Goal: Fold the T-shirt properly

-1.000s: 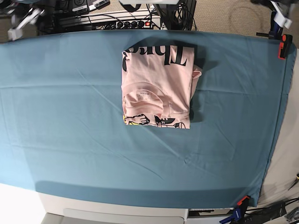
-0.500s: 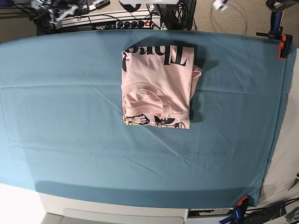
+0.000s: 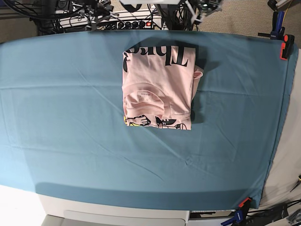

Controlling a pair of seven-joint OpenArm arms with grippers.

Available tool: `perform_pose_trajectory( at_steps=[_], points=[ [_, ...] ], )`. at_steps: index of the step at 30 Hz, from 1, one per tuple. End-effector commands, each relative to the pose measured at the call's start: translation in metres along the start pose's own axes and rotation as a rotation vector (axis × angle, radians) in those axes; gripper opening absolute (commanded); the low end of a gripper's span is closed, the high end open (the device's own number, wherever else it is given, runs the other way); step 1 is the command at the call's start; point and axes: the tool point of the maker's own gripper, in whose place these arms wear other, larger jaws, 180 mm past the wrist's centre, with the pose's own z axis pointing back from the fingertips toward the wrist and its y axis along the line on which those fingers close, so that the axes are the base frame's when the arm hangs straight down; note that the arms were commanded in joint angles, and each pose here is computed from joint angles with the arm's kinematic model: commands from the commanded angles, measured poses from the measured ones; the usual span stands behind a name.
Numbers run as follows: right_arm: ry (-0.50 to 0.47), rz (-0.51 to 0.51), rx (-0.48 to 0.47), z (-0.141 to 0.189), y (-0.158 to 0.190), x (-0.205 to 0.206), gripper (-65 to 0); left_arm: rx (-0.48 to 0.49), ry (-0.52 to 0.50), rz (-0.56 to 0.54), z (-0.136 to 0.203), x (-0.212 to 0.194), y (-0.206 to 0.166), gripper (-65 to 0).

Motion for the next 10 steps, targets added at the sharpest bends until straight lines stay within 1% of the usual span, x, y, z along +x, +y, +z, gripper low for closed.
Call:
perform_pose_trajectory(
  at_steps=[1, 3, 4, 5, 6, 10],
  points=[
    [-0.012, 0.006, -0.002, 0.001, -0.002, 0.004, -43.1, 0.002, 0.006, -0.002, -0.002, -0.002, -0.005, -43.2],
    [-0.016, 0.01, 0.004, 0.0, 0.002, 0.007, -53.9, 0.002, 0.011, -0.006, -0.004, 0.0, -0.014, -54.7],
    [-0.012, 0.011, 0.003, 0.0, 0.003, 0.007, -58.0, -0.005, 0.01, -0.007, -0.005, 0.001, -0.02, -59.9],
    [-0.011, 0.012, 0.001, 0.0, 0.003, 0.008, -59.6, -0.011, 0.008, -0.007, -0.005, 0.002, -0.023, -62.5],
    [-0.012, 0.011, -0.003, 0.0, 0.004, 0.009, -60.6, -0.017, 0.004, -0.005, -0.005, 0.004, -0.028, -62.8],
    [-0.018, 0.006, -0.019, -0.001, 0.004, 0.01, -60.8, -0.053, -0.018, 0.019, -0.006, 0.016, -0.04, -62.8]
  ],
)
